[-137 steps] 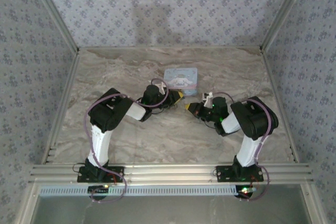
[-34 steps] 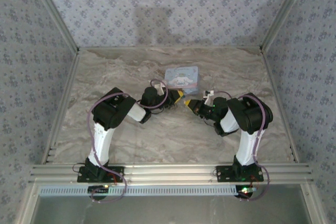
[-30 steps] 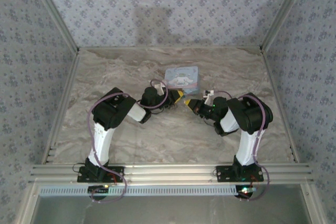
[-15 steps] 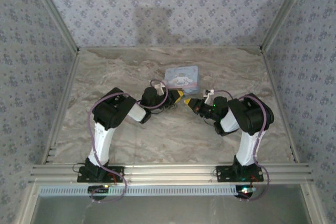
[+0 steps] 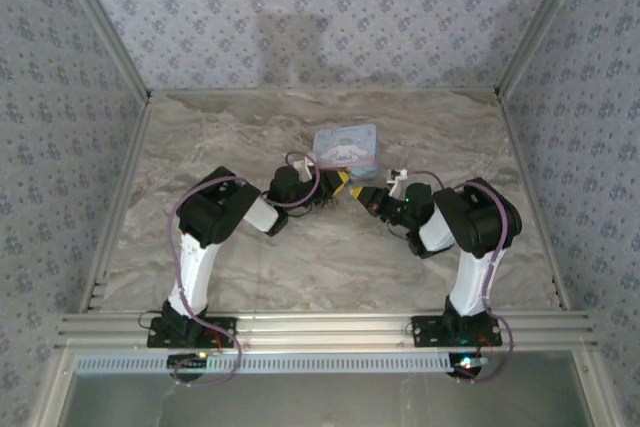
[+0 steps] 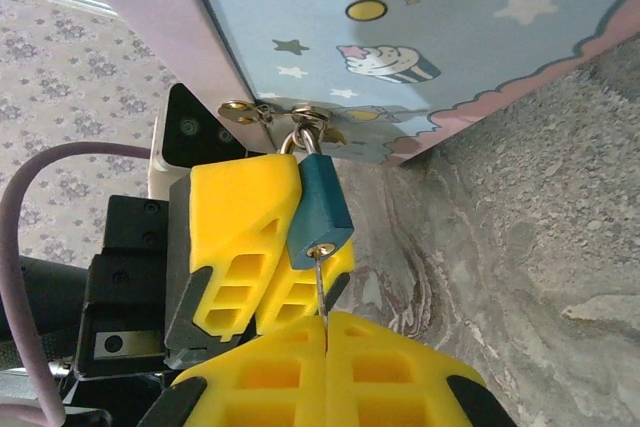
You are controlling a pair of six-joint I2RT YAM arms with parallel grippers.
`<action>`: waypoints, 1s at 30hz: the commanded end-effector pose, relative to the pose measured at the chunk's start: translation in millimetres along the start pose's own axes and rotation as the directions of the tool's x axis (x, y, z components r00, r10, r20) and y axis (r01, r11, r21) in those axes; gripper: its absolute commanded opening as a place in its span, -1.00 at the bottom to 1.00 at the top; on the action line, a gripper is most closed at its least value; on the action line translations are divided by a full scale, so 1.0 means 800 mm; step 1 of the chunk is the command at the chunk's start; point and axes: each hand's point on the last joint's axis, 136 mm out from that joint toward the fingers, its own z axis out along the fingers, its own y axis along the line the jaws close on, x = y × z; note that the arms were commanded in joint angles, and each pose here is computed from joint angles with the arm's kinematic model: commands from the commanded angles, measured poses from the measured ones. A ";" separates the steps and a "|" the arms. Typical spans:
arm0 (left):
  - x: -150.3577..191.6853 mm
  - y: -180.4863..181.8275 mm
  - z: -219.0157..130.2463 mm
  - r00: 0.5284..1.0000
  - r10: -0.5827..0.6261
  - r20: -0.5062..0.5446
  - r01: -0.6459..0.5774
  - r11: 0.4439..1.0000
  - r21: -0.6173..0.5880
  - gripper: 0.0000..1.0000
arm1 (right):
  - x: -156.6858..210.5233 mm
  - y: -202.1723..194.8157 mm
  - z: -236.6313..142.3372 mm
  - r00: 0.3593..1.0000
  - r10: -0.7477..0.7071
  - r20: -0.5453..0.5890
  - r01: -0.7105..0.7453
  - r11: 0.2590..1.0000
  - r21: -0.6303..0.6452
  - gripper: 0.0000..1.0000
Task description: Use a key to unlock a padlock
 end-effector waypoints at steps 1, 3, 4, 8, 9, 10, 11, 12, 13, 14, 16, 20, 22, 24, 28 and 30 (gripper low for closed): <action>0.054 0.063 -0.002 0.981 -0.151 -0.123 0.133 0.980 -0.147 -1.00 | -0.024 0.014 0.012 0.994 -0.086 0.064 0.087 0.996 -0.014 -1.00; 0.054 0.062 -0.002 0.980 -0.153 -0.124 0.134 0.980 -0.145 -1.00 | -0.027 0.012 0.013 0.993 -0.094 0.076 0.095 0.995 -0.012 -1.00; 0.055 0.061 -0.002 0.980 -0.151 -0.126 0.134 0.981 -0.141 -1.00 | -0.028 0.012 0.015 0.992 -0.096 0.079 0.097 0.995 -0.012 -1.00; 0.056 0.059 -0.003 0.980 -0.152 -0.126 0.135 0.982 -0.136 -1.00 | -0.034 0.014 0.019 0.992 -0.089 0.090 0.092 0.995 -0.024 -1.00; 0.055 0.059 -0.004 0.981 -0.151 -0.123 0.134 0.982 -0.136 -1.00 | -0.036 0.016 0.020 0.992 -0.080 0.094 0.083 0.996 -0.030 -1.00; 0.056 0.060 -0.004 0.981 -0.150 -0.123 0.133 0.981 -0.138 -1.00 | -0.037 0.016 0.020 0.993 -0.075 0.096 0.079 0.996 -0.032 -1.00; 0.056 0.061 -0.005 0.981 -0.151 -0.122 0.133 0.981 -0.141 -1.00 | -0.037 0.019 0.021 0.993 -0.075 0.097 0.079 0.996 -0.037 -1.00; 0.056 0.061 -0.004 0.981 -0.151 -0.122 0.134 0.981 -0.140 -1.00 | -0.037 0.021 0.023 0.993 -0.071 0.094 0.076 0.996 -0.043 -1.00; 0.056 0.062 -0.004 0.981 -0.151 -0.120 0.134 0.981 -0.140 -1.00 | -0.037 0.022 0.024 0.994 -0.062 0.093 0.066 0.997 -0.046 -1.00; 0.057 0.062 -0.004 0.981 -0.152 -0.123 0.134 0.981 -0.141 -1.00 | -0.037 0.024 0.026 0.994 -0.056 0.090 0.061 0.997 -0.051 -1.00; 0.056 0.062 -0.004 0.981 -0.149 -0.122 0.132 0.981 -0.141 -1.00 | -0.039 0.025 0.026 0.994 -0.048 0.095 0.053 0.997 -0.054 -1.00; 0.057 0.066 -0.006 0.983 -0.141 -0.118 0.122 0.981 -0.152 -1.00 | -0.044 0.033 0.024 0.995 -0.019 0.098 0.026 0.997 -0.071 -1.00; 0.058 0.069 -0.006 0.983 -0.142 -0.119 0.123 0.980 -0.156 -1.00 | -0.047 0.031 0.023 0.994 0.013 0.107 -0.005 0.998 -0.070 -1.00; 0.059 0.070 -0.007 0.983 -0.143 -0.119 0.124 0.980 -0.156 -1.00 | -0.049 0.030 0.023 0.994 0.031 0.109 -0.024 0.997 -0.070 -1.00; 0.058 0.069 -0.007 0.983 -0.141 -0.118 0.122 0.981 -0.152 -1.00 | -0.054 0.021 0.025 0.989 0.085 0.119 -0.077 0.995 -0.063 -1.00; 0.059 0.069 -0.007 0.983 -0.140 -0.120 0.121 0.981 -0.152 -1.00 | -0.056 0.019 0.023 0.987 0.099 0.124 -0.092 0.994 -0.059 -1.00</action>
